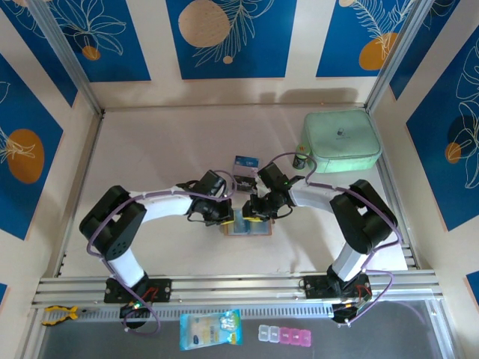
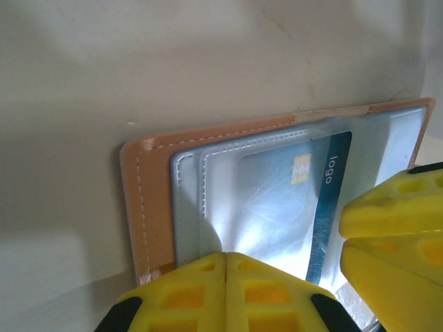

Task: Take the credit cards out of the card holder

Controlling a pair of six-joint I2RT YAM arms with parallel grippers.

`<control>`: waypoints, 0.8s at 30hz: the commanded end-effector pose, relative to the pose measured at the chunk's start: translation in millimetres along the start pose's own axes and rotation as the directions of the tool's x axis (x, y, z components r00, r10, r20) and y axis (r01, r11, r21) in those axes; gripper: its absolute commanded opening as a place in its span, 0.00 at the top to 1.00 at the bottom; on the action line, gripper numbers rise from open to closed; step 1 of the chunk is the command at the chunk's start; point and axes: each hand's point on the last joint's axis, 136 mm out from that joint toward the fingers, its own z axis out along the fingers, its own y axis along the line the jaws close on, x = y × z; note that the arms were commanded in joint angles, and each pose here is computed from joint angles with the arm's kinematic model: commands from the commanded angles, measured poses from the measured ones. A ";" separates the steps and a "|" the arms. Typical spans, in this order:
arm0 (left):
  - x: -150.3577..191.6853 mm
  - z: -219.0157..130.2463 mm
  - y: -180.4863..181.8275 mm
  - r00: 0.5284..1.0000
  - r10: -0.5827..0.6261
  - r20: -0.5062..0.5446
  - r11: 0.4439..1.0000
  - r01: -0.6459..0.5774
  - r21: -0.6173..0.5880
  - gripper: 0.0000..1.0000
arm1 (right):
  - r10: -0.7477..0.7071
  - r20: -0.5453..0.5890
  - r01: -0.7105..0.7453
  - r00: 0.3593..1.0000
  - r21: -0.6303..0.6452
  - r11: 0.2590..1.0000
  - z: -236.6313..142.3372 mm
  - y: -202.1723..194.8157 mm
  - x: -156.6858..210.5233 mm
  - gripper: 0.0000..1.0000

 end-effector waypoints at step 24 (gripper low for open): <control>9.9 8.9 20.1 0.999 -0.013 -0.042 0.997 0.010 -0.076 0.96 | -0.014 -0.009 0.013 1.000 -0.045 0.999 -4.4 4.0 4.8 0.73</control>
